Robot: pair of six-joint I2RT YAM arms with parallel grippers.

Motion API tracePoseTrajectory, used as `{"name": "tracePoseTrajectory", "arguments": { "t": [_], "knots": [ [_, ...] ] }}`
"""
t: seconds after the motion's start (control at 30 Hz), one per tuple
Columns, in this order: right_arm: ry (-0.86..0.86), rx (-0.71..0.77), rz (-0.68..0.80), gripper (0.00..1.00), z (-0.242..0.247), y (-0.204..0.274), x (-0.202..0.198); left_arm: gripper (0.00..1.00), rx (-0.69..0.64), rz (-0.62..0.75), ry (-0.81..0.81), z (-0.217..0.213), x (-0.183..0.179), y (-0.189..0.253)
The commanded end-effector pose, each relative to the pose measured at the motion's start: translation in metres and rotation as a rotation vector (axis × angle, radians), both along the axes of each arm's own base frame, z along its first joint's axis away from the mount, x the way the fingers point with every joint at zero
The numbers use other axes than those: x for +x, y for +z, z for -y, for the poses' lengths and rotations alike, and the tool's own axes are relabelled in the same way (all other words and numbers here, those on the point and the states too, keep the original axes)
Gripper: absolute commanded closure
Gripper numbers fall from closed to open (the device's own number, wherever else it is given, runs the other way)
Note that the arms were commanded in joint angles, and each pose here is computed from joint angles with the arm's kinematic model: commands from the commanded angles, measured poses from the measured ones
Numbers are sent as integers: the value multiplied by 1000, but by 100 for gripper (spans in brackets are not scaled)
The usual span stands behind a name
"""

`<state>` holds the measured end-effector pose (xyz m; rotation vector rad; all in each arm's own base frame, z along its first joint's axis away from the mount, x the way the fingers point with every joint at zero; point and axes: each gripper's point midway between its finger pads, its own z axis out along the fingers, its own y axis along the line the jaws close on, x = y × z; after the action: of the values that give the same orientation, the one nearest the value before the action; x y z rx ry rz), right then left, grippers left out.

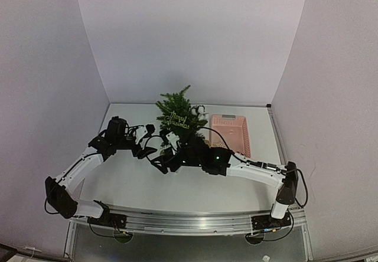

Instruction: Decorate the small christmas tree

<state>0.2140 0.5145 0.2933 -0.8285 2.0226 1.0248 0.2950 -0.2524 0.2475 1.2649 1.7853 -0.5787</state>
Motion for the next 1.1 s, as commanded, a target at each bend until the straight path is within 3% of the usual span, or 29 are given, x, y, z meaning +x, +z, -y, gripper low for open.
{"name": "tracePoseTrajectory", "arguments": {
  "t": [0.0,0.1,0.23,0.37,0.53,0.63,0.77,0.9,1.07],
  "knots": [
    [141,190,30,10,23,96,-31,16,-114,18,55,-3,1,29],
    [53,244,29,10,53,123,-15,12,-160,5,94,-7,2,36],
    [-241,242,29,10,121,135,32,8,-208,-22,137,-13,3,40],
    [-627,116,6,11,209,108,73,7,-237,-48,185,-23,7,40],
    [-984,-77,-84,13,299,51,91,7,-281,-82,260,-36,13,37],
    [-1038,-245,-189,14,324,7,98,6,-295,-111,302,-41,15,29],
    [-984,-450,-394,18,341,-58,113,4,-305,-143,337,-43,16,19],
    [-915,-548,-566,27,358,-106,134,4,-287,-153,388,-49,21,7],
    [-813,-656,-662,33,369,-148,160,4,-267,-135,439,-60,30,1]
  ]
}}
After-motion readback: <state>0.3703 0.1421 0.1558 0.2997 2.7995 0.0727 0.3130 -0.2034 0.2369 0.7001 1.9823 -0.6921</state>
